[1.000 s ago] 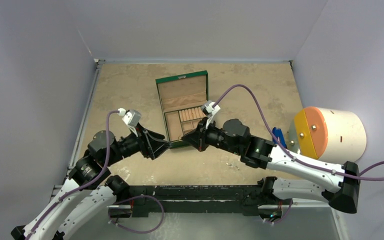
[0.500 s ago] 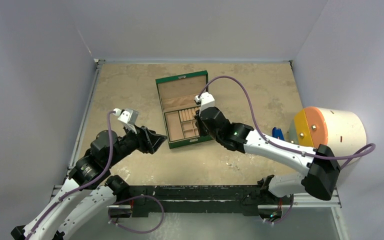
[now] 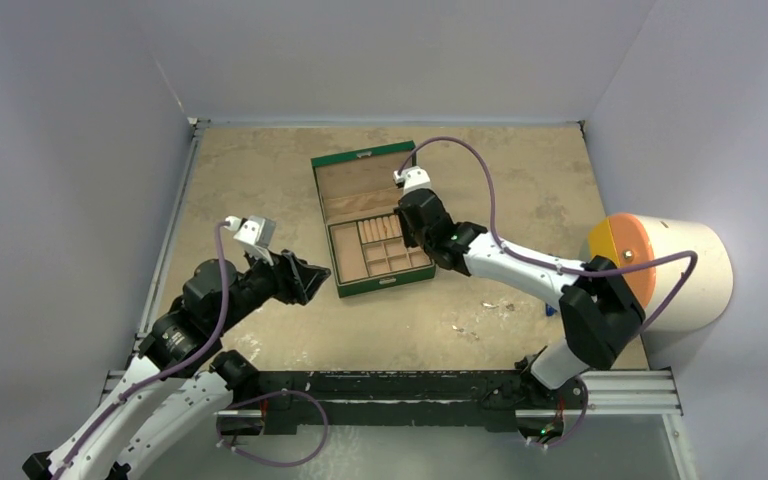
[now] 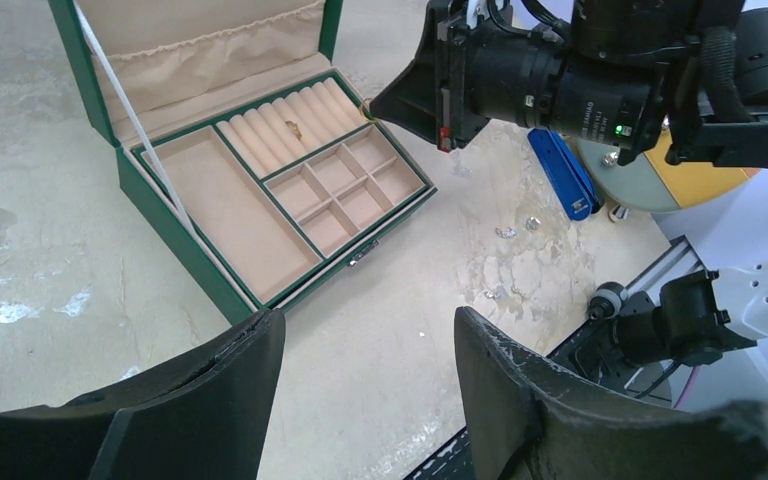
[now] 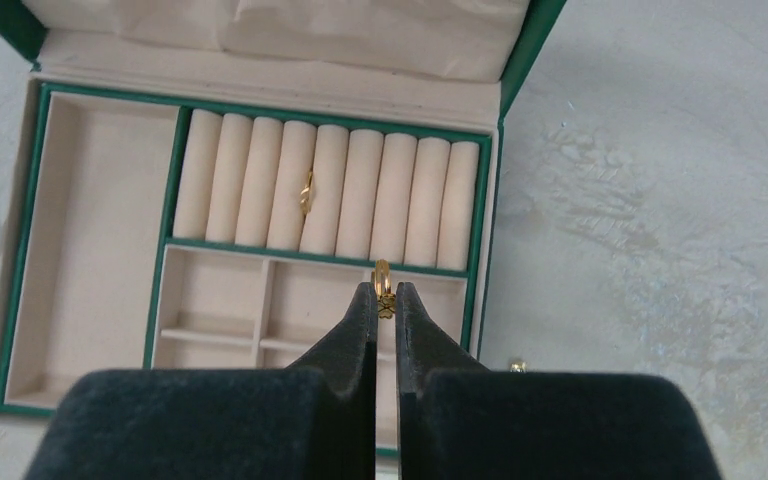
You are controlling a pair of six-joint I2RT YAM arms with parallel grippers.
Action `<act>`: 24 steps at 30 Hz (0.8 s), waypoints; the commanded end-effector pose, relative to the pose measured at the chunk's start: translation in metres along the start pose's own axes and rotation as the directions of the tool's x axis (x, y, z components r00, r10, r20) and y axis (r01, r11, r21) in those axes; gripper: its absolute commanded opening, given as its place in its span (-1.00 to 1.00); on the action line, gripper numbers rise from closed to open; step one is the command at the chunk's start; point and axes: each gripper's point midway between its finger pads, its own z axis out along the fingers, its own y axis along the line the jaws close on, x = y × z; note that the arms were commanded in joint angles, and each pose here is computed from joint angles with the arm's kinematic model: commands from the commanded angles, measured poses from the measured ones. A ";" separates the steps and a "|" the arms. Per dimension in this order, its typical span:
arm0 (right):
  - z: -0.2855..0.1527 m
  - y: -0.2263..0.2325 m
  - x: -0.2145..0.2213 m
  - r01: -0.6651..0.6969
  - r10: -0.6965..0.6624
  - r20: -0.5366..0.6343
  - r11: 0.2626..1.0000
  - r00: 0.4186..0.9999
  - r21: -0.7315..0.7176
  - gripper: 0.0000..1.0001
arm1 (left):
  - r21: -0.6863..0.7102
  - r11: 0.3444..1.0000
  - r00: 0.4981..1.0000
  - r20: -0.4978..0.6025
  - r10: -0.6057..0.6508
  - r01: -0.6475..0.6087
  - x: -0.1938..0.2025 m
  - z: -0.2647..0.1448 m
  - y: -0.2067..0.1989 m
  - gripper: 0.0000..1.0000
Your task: Organize the mixed jewelry
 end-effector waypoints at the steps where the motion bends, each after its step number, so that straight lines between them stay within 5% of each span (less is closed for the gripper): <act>1: 0.009 0.010 -0.044 -0.021 0.026 0.114 0.999 0.993 -0.037 -1.00 | -0.010 1.000 0.998 0.067 0.017 -0.017 -0.022 -0.004 -0.001 0.25; 24: 0.061 0.020 -0.019 -0.051 0.053 0.041 0.998 0.998 -0.039 -1.00 | -0.034 0.999 0.997 0.081 0.006 -0.003 -0.027 0.000 0.010 0.26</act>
